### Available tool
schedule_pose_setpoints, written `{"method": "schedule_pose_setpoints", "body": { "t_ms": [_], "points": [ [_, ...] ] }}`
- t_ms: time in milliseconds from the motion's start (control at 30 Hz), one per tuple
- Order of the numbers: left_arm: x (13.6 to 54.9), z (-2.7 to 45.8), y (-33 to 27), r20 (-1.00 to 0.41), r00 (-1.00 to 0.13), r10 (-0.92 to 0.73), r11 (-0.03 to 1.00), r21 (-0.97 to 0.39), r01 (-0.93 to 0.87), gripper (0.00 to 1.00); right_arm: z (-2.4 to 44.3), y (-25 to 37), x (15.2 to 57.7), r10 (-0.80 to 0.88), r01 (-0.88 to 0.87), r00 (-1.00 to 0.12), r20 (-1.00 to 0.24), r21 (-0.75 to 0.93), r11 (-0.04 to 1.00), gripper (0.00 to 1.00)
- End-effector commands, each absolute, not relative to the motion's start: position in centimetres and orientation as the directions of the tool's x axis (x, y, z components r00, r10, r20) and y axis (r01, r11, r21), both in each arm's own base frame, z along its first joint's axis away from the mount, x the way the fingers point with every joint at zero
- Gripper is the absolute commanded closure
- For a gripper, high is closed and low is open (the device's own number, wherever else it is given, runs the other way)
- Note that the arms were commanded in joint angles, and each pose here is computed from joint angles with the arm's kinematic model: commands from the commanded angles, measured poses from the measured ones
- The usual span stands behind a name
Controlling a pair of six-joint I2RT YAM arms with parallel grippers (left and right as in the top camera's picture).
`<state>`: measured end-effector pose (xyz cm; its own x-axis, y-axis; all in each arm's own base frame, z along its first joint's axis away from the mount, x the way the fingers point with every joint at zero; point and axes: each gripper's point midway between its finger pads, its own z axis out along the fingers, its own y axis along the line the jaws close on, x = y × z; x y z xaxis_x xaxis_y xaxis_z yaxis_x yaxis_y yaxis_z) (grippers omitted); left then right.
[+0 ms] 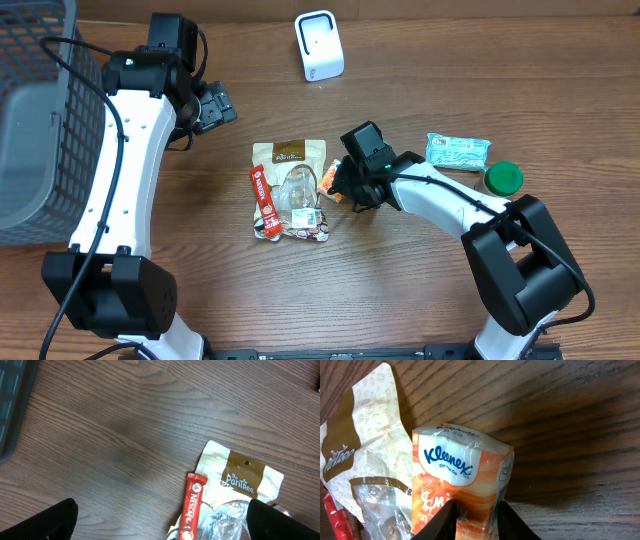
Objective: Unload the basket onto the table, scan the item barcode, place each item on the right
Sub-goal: 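Grasp the orange Kleenex tissue pack with the right gripper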
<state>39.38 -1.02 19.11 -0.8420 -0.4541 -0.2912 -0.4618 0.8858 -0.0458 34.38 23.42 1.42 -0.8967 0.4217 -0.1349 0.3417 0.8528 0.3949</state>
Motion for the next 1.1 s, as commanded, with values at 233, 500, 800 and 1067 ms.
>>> {"method": "schedule_pose_setpoints", "body": {
  "t_ms": [233, 500, 800, 1067],
  "points": [
    [39.4, 18.8, -0.9, -0.291, -0.844, -0.45, 0.886, -0.029, -0.462, 0.0, 3.5, 23.4, 35.2, 0.393, 0.287, -0.902, -0.179, 0.431, 0.856, 0.64],
    [39.4, 18.8, -0.9, -0.291, -0.844, -0.45, 0.886, -0.029, -0.462, 0.0, 3.6, 22.8, 35.4, 0.413, 0.316, -0.903, -0.12, 0.467, 0.826, 0.66],
    [39.4, 18.8, -0.9, -0.291, -0.844, -0.45, 0.886, -0.029, -0.462, 0.0, 3.4, 22.9, 35.1, 0.405, 0.309, -0.904, -0.135, 0.449, 0.839, 0.7],
    [39.4, 18.8, -0.9, -0.291, -0.844, -0.45, 0.886, -0.029, -0.462, 0.01, 2.2, 22.8, 35.0, 0.42, 0.312, -0.896, -0.144, 0.471, 0.825, 0.71]
  ]
}}
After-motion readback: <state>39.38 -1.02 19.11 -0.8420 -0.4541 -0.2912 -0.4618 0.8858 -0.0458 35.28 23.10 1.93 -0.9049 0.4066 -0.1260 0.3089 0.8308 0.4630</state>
